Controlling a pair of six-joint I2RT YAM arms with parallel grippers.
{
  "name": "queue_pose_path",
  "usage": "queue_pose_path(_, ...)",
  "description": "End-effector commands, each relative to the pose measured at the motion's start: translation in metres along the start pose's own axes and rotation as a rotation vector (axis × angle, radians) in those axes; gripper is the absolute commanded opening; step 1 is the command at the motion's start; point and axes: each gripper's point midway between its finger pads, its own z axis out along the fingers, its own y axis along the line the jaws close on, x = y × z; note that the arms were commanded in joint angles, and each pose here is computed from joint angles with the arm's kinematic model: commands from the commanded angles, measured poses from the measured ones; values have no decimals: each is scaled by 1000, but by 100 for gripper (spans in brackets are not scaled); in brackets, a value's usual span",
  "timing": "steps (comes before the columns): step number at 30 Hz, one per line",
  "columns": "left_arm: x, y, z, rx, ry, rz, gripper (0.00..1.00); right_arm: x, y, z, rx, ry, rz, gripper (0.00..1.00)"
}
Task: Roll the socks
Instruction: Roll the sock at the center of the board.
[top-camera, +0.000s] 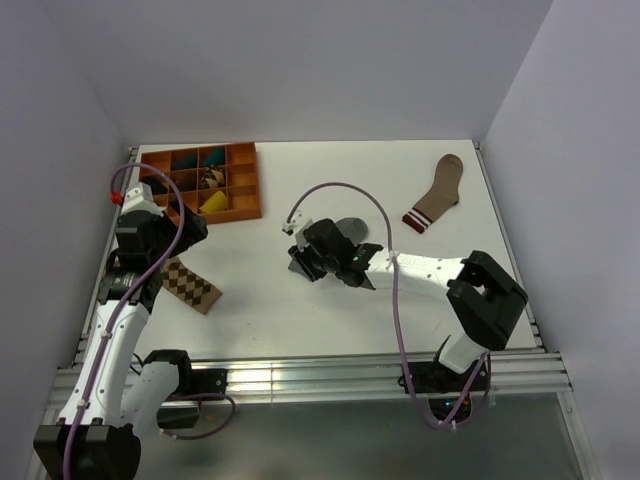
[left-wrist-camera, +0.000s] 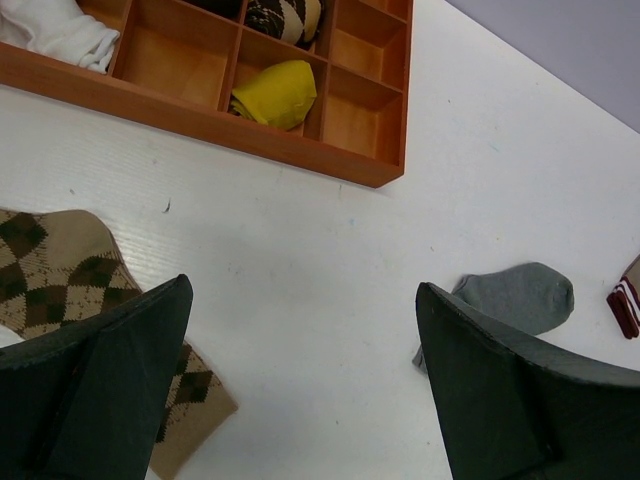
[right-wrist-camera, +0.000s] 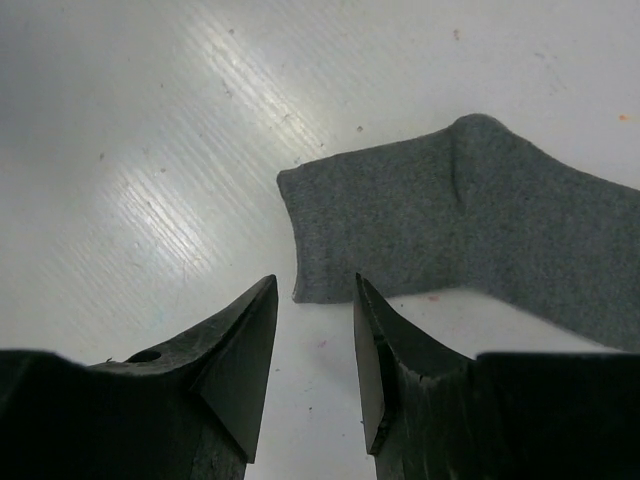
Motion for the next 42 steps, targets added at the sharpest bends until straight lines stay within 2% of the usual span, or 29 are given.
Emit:
queue_pose_path(1,-6,-8,1,41,-16,5,99,7,5,10,9,34,-98,43)
queue_pose_path(27,-3,-7,3,37,-4,3,99,41,15,50,36,174,-188,43)
queue_pose_path(42,3,-16,4,78,13,-14,98,75,15,59,85,300,-200,20)
